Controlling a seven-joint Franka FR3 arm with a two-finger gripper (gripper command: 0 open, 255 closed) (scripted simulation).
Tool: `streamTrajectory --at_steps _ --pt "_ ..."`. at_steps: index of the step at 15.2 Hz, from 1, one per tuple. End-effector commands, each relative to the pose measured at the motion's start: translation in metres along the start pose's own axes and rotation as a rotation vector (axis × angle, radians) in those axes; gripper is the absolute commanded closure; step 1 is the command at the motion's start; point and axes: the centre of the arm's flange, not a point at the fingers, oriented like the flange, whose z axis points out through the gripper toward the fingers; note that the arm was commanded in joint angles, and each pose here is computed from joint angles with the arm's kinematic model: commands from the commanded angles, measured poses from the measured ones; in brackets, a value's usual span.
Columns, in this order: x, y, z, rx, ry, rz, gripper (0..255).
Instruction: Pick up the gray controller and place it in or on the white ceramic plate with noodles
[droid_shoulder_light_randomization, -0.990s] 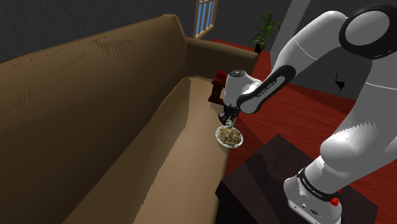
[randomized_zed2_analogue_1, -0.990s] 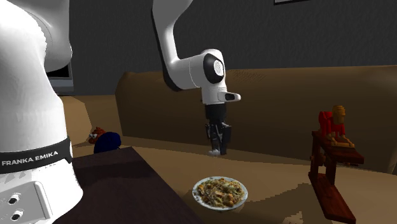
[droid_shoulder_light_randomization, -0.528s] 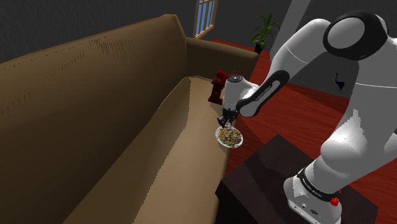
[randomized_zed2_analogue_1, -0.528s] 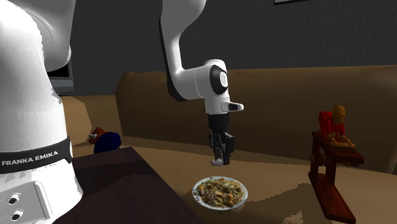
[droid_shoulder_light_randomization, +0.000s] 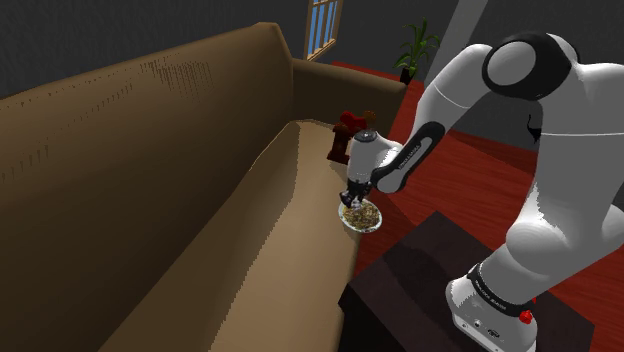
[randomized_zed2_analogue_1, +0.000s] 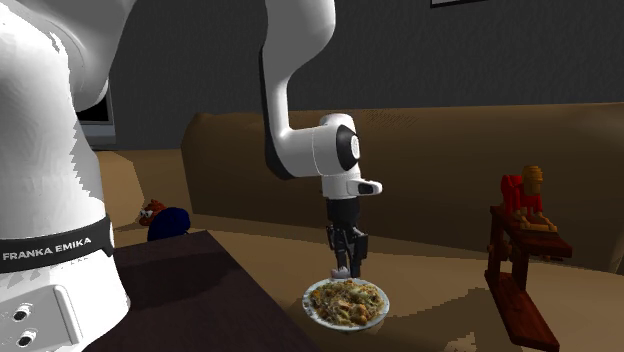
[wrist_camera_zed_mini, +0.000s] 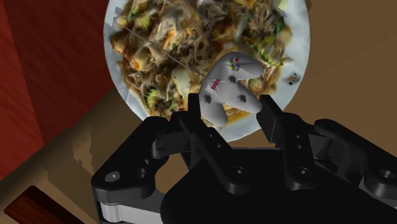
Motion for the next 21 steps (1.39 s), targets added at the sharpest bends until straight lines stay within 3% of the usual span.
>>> streamTrajectory --at_steps 1,8,9,14,18,21 --pt "0.0 -0.002 0.007 0.0 0.0 0.0 255" --pt "0.0 -0.002 0.007 0.0 0.0 0.0 255" --pt "0.0 -0.002 0.007 0.0 0.0 0.0 0" --pt "0.0 -0.002 0.007 0.0 0.0 0.0 0" --pt "0.0 -0.002 -0.043 0.0 0.0 0.0 0" --pt "0.0 -0.002 -0.043 0.0 0.0 0.0 0"
